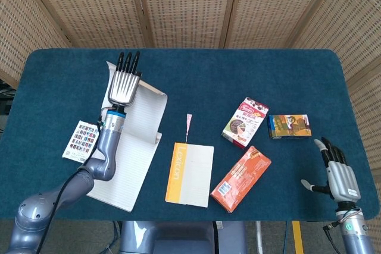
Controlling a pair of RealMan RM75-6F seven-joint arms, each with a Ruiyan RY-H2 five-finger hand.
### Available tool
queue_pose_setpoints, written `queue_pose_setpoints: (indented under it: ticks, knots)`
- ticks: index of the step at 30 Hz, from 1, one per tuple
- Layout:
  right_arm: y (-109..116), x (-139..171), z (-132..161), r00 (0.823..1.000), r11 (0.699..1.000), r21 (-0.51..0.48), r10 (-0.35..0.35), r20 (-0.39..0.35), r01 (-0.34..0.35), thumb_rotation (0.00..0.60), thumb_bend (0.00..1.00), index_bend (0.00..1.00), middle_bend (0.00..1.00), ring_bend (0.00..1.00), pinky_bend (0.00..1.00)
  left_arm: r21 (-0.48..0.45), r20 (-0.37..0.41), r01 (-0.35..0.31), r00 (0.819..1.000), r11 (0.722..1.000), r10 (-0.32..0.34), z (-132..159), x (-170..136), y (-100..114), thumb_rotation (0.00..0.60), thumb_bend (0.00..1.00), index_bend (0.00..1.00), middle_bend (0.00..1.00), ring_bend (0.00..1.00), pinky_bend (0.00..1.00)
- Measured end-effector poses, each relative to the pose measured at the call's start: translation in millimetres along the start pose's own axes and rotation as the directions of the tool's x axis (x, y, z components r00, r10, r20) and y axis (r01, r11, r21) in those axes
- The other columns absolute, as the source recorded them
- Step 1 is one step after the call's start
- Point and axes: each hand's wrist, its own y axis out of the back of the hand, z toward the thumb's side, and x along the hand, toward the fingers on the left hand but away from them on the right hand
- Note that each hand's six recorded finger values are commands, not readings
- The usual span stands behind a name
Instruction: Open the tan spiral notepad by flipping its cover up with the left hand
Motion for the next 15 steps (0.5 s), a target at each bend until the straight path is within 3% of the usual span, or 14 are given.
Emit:
queue_pose_setpoints:
  ticks: [9,15]
  knots:
    - [-2.1,-1.6,1.3,1.000,1.000,-0.003,0.006,0.001,-0.006,0.600,0.00,0.00,0.00,0.00,0.00,-0.003,0.004,0.002,1.000,1.000,-0.002,1.7,8.5,-2.4,0.600,0.53,0.33,0.00,0.00,0.03]
    - [-2.7,-2.4,2.4,1.000,1.000,-0.009,0.005,0.000,-0.005,0.600,0.00,0.00,0.00,0.00,0.00,0.001,0.008,0.011,1.000,1.000,-0.011,4.5,11.6,-6.5,0.600,0.50,0.20,0.00,0.00,0.03]
